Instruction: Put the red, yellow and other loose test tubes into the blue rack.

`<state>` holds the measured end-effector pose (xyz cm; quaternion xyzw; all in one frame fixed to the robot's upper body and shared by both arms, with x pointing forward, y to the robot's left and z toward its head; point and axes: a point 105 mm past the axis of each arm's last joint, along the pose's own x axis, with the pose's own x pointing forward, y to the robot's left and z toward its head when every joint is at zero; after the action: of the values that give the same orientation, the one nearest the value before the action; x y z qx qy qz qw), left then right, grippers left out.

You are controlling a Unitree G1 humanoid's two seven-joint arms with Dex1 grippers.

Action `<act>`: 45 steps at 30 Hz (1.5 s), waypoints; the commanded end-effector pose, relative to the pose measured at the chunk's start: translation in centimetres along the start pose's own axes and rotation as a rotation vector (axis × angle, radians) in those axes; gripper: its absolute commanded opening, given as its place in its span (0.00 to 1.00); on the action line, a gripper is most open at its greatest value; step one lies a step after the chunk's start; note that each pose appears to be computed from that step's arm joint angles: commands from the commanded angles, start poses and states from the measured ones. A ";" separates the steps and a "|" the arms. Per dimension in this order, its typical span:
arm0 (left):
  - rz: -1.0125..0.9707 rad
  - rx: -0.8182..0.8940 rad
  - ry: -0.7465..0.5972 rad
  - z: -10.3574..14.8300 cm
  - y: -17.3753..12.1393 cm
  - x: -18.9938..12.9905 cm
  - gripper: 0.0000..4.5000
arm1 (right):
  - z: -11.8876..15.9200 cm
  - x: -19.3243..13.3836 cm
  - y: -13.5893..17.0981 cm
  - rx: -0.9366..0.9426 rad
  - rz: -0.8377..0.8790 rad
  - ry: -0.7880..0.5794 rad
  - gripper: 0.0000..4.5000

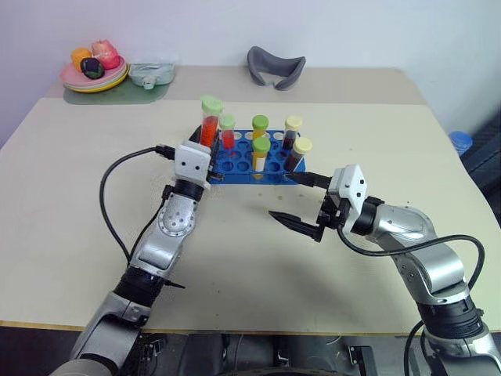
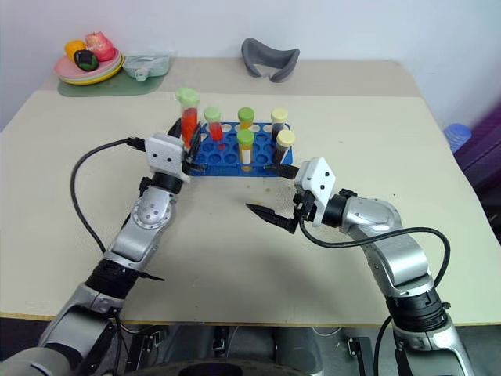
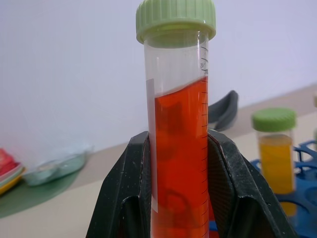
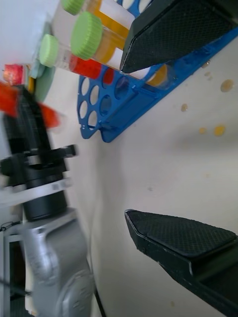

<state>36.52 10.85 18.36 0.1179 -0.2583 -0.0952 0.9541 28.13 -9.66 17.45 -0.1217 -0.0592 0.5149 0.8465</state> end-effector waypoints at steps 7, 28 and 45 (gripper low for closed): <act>-0.001 -0.062 -0.118 0.9 -1.0 1.2 0.26 | 1.5 -0.3 -0.1 -0.037 -0.015 -0.038 1.00; -0.049 -0.158 -0.048 -2.0 -3.3 1.3 0.26 | 1.7 -0.2 -0.3 -0.043 -0.034 -0.045 1.00; -0.004 -0.143 -0.089 -2.4 -3.3 0.5 0.26 | 2.0 -0.1 -0.2 -0.043 -0.039 -0.056 1.00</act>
<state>38.01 8.01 14.68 0.0447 -0.2676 -0.1262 0.9542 28.47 -9.93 17.66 -0.1173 -0.0586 0.4962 0.8583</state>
